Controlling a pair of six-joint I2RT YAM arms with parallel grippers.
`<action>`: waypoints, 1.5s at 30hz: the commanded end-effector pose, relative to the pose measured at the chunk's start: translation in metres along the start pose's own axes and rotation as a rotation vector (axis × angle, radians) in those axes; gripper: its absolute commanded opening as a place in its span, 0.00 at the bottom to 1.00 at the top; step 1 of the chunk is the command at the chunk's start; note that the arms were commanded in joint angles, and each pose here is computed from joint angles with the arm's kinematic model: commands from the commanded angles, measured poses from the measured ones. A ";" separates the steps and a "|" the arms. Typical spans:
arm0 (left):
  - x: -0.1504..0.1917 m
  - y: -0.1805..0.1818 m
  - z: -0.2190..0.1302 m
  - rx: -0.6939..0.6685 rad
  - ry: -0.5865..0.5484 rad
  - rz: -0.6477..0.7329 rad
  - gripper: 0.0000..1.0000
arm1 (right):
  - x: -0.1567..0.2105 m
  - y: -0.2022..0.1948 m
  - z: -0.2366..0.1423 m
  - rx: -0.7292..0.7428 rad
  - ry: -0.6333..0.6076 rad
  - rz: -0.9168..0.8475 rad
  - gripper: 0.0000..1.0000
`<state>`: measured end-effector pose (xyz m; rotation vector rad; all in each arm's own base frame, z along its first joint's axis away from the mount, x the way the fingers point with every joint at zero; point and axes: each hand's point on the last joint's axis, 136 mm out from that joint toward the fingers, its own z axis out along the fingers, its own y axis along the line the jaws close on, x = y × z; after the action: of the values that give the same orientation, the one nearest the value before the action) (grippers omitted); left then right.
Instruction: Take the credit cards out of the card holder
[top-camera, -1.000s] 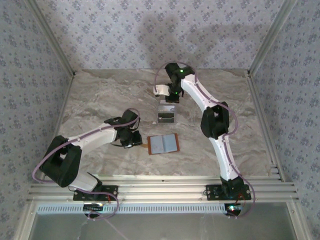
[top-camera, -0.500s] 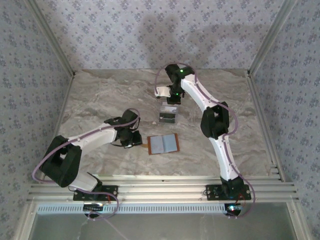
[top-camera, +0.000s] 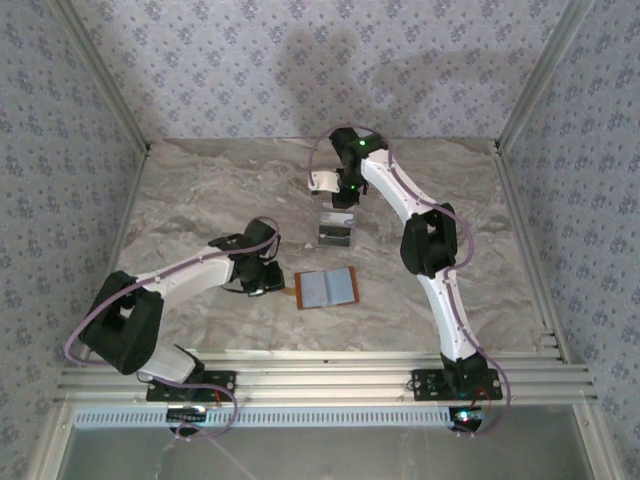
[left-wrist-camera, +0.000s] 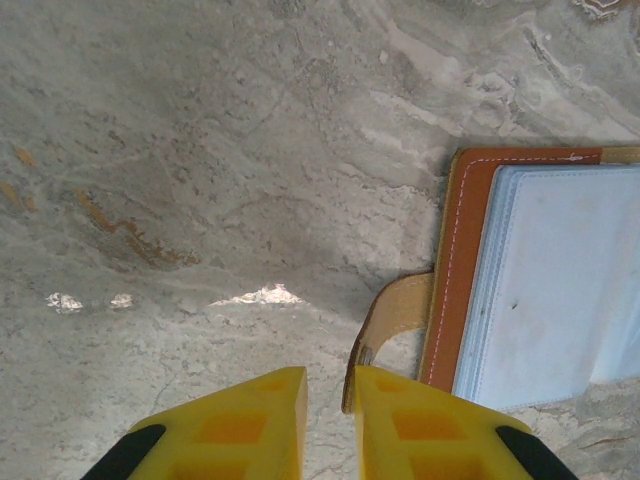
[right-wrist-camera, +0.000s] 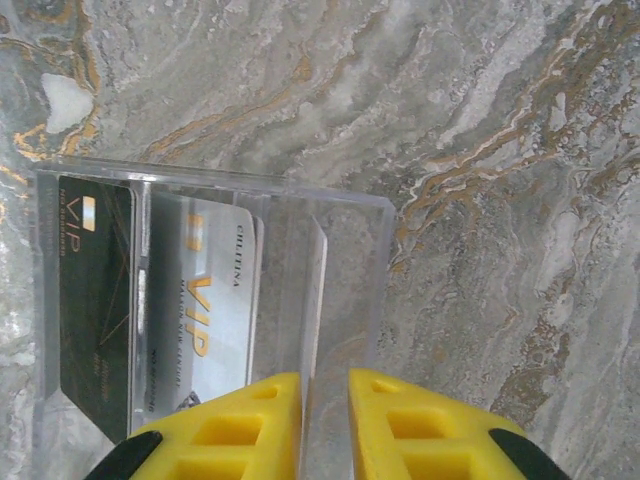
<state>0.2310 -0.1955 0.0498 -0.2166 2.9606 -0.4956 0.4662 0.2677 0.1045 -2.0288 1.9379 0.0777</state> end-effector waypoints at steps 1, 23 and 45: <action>-0.003 -0.006 -0.007 0.020 -0.006 0.000 0.21 | -0.002 -0.013 -0.010 0.058 0.003 0.007 0.23; -0.005 -0.007 -0.010 0.021 -0.011 0.001 0.21 | 0.002 -0.037 -0.017 0.196 -0.008 0.055 0.36; -0.025 -0.031 -0.011 0.071 -0.037 0.041 0.20 | -0.022 0.007 -0.097 0.213 -0.263 0.677 0.39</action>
<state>0.2502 -0.2098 0.0677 -0.1879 2.9117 -0.5438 0.4563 0.2577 0.1835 -1.3544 2.1435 0.1280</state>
